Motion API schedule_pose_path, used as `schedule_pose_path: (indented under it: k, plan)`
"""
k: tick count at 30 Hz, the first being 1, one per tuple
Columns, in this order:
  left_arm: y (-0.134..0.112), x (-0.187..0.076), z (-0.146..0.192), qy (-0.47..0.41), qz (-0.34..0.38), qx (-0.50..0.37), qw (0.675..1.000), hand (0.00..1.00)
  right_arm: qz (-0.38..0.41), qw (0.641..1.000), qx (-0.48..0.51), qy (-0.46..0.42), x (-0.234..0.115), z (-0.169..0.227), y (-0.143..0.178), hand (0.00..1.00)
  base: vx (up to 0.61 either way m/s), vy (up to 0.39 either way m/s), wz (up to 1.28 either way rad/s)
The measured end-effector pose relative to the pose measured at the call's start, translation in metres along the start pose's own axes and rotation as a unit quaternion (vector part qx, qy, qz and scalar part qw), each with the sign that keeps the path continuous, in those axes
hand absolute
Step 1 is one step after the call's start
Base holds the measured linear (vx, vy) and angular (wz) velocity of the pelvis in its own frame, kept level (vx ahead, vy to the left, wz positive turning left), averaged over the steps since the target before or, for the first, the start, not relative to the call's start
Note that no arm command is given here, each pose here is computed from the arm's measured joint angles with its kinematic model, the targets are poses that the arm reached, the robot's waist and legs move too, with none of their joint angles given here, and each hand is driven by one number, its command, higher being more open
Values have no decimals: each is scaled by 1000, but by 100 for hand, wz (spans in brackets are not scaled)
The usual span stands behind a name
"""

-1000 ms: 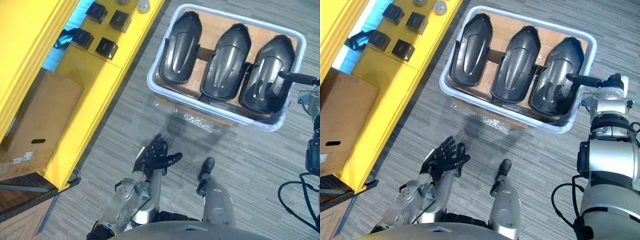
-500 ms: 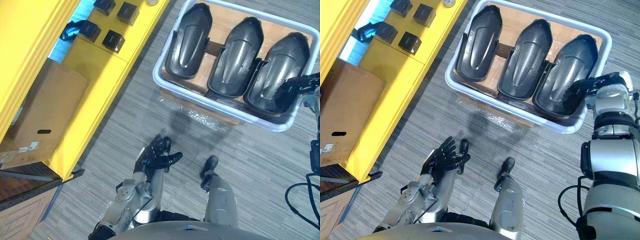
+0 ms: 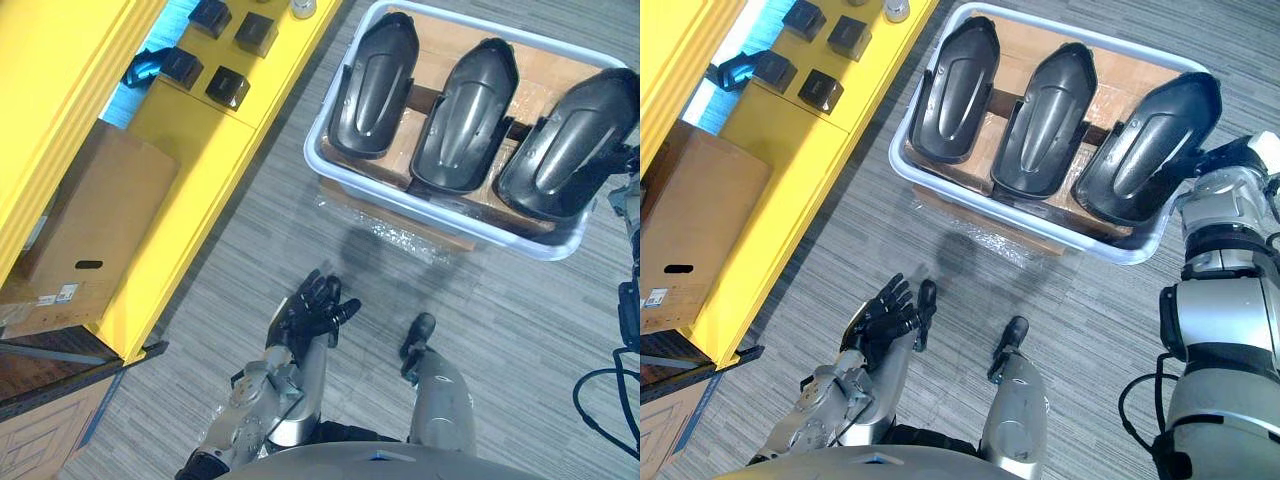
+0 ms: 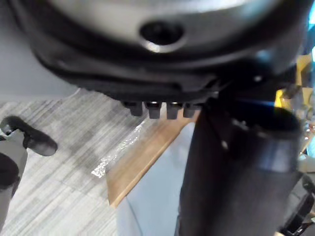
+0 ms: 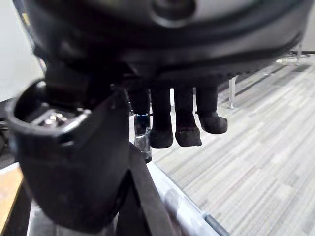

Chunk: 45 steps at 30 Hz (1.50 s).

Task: Walk over and take three plastic housings, then place them on the shelf

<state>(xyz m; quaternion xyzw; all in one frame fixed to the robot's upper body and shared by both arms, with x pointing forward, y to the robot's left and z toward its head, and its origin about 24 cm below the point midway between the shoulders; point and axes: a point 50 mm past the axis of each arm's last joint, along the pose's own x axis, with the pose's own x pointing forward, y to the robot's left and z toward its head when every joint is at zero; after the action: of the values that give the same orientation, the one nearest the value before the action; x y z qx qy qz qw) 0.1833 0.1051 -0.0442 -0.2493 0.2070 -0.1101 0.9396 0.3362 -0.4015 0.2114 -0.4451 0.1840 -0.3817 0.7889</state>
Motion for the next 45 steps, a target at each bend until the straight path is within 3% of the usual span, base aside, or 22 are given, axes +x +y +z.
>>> schedule_pose_path:
  k: [11,27,37,45]
  plan:
    - [15,-7,7,-15,16,-2,1000,100,-76,993,-34,-85,-3,11,-12,0,-1,0,1]
    - [13,-10,23,-52,10,20,998,100,-151,969,4,-196,-18,40,-16,0,0,0,0]
    - [3,-8,91,-200,7,87,976,100,-188,944,76,-260,-40,57,-6,0,1,-1,-1]
    - [-33,10,160,-303,-63,171,935,100,-135,932,139,-305,-88,54,57,0,32,-24,-12]
